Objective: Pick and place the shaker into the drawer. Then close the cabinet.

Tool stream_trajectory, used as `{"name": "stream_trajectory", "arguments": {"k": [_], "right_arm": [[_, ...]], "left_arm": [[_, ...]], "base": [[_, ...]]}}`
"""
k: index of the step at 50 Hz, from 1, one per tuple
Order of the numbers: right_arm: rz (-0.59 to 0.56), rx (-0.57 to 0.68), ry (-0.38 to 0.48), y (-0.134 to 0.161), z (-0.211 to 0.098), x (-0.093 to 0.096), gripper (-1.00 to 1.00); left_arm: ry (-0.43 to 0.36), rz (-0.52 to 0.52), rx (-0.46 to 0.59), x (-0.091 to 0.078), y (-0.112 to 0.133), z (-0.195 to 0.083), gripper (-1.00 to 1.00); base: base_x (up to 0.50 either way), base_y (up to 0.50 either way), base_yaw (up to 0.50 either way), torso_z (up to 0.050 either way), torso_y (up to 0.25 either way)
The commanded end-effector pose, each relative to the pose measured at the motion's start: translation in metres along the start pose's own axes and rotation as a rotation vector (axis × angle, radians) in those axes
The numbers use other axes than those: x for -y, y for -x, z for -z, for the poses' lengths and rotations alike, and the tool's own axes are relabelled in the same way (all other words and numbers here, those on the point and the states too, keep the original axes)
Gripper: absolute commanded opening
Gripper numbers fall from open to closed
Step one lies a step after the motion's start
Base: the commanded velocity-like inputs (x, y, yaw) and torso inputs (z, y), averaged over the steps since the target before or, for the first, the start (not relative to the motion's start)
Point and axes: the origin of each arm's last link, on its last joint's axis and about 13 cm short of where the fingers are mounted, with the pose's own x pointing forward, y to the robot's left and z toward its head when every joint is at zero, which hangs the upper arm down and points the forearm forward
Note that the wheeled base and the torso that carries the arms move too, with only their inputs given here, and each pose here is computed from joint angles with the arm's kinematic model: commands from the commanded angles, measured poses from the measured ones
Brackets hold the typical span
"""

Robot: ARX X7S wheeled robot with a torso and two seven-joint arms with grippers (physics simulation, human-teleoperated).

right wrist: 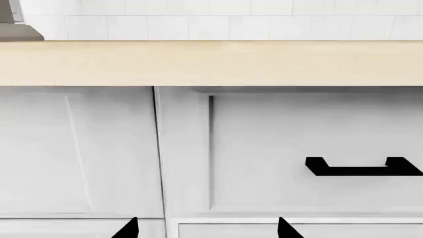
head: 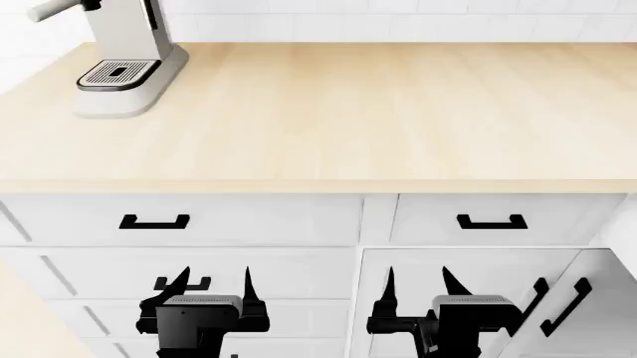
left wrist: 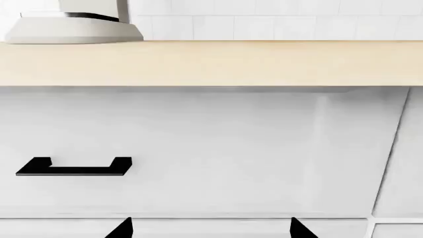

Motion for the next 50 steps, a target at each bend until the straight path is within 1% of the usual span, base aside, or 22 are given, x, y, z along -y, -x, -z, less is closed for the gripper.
{"name": "stream_trajectory", "arguments": {"k": [1, 2, 9, 16, 17, 19, 22, 24, 25, 27, 29, 30, 32, 33, 34, 35, 36, 37, 38, 39, 43, 50], "right_arm": [[0.014, -0.001, -0.022, 0.001, 0.0, 0.002, 1.0], [0.015, -0.001, -0.018, 0.004, 0.001, 0.002, 1.0], [0.033, -0.019, -0.017, 0.008, 0.005, 0.007, 1.0], [0.03, -0.038, 0.002, 0.009, 0.004, 0.008, 1.0], [0.037, -0.045, 0.002, 0.009, 0.003, 0.009, 1.0], [0.083, 0.002, -0.012, 0.002, -0.023, 0.015, 1.0], [0.135, 0.177, -0.021, -0.032, -0.119, 0.03, 1.0], [0.139, 0.284, -0.004, -0.052, -0.194, 0.038, 1.0], [0.144, 0.247, 0.015, -0.065, -0.219, 0.04, 1.0], [0.17, 0.039, 0.127, -0.097, -0.259, 0.042, 1.0], [0.174, 0.12, 0.174, -0.128, -0.324, 0.04, 1.0], [0.158, 0.215, 0.211, -0.137, -0.362, 0.036, 1.0], [0.133, 0.465, 0.248, -0.138, -0.448, 0.023, 1.0], [0.099, 0.618, 0.272, -0.128, -0.492, 0.009, 1.0], [0.127, 0.718, 0.266, -0.112, -0.532, 0.012, 1.0], [0.189, 0.697, 0.232, -0.092, -0.562, 0.025, 1.0], [0.22, 0.67, 0.21, -0.068, -0.588, 0.034, 1.0], [0.221, 0.517, 0.202, -0.086, -0.572, 0.039, 1.0], [0.219, 0.496, 0.204, -0.086, -0.571, 0.04, 1.0], [0.216, 0.483, 0.206, -0.086, -0.57, 0.04, 1.0], [0.206, 0.47, 0.199, -0.084, -0.57, 0.041, 1.0], [0.18, 0.467, 0.216, -0.085, -0.57, 0.04, 1.0]], "left_arm": [[0.001, 0.012, -0.019, 0.0, 0.001, 0.006, 1.0], [0.032, 0.023, -0.022, 0.0, 0.003, 0.006, 1.0], [0.031, 0.013, -0.043, -0.004, 0.003, 0.012, 1.0], [-0.02, 0.004, -0.018, -0.001, 0.003, 0.01, 1.0], [-0.015, -0.001, -0.014, -0.001, 0.003, 0.008, 1.0], [0.075, 0.008, -0.02, 0.001, -0.005, -0.013, 1.0], [0.2, 0.111, 0.073, 0.01, -0.037, -0.088, 1.0], [0.252, 0.177, 0.241, 0.016, -0.064, -0.171, 1.0], [0.258, 0.192, 0.311, 0.018, -0.075, -0.208, 1.0], [0.29, 0.191, 0.377, 0.021, -0.098, -0.276, 1.0], [0.294, 0.169, 0.472, 0.023, -0.116, -0.348, 1.0], [0.3, 0.149, 0.52, 0.024, -0.124, -0.385, 1.0], [0.282, 0.158, 0.645, 0.025, -0.123, -0.461, 1.0], [0.253, 0.162, 0.747, 0.027, -0.114, -0.5, 1.0], [0.221, 0.182, 0.867, 0.03, -0.099, -0.538, 1.0], [0.188, 0.225, 0.986, 0.038, -0.081, -0.571, 1.0], [0.184, 0.245, 0.982, 0.043, -0.079, -0.583, 1.0], [0.209, 0.168, 0.849, 0.036, -0.099, -0.572, 1.0], [0.214, 0.087, 0.696, 0.025, -0.12, -0.554, 1.0], [0.183, 0.048, 0.624, 0.02, -0.127, -0.545, 1.0], [0.113, 0.021, 0.587, 0.016, -0.122, -0.549, 1.0], [0.06, 0.037, 0.489, 0.018, -0.122, -0.544, 1.0]], "base": [[0.0, 0.0, 0.0, 0.0, 0.0], [0.0, 0.49, 0.0, 0.0, 0.0], [0.0, 0.5, 0.0, 0.0, 0.0], [0.0, 0.5, 0.0, 0.0, 0.0], [0.0, 0.5, 0.0, 0.0, 0.0], [0.0, 0.5, 0.0, 0.0, 0.0], [0.0, 0.2, 0.0, 0.0, 0.0], [0.0, 0.0, 0.0, 0.0, 0.0], [0.0, 0.0, 0.0, 0.0, 0.0], [0.0, 0.0, 0.0, 0.0, 0.0], [0.0, 0.0, 0.0, 0.0, 0.0], [0.0, 0.0, 0.0, 0.0, 0.0], [0.0, 0.0, 0.0, 0.0, 0.0], [0.0, 0.0, 0.0, 0.0, 0.0], [0.0, 0.0, 0.0, 0.0, 0.0], [0.0, 0.0, 0.0, 0.0, 0.0], [0.0, 0.0, 0.0, 0.0, 0.0], [0.0, 0.0, 0.0, 0.0, 0.0], [0.0, 0.0, 0.0, 0.0, 0.0], [0.0, 0.0, 0.0, 0.0, 0.0], [0.0, 0.0, 0.0, 0.0, 0.0], [0.0, 0.0, 0.0, 0.0, 0.0]]}}
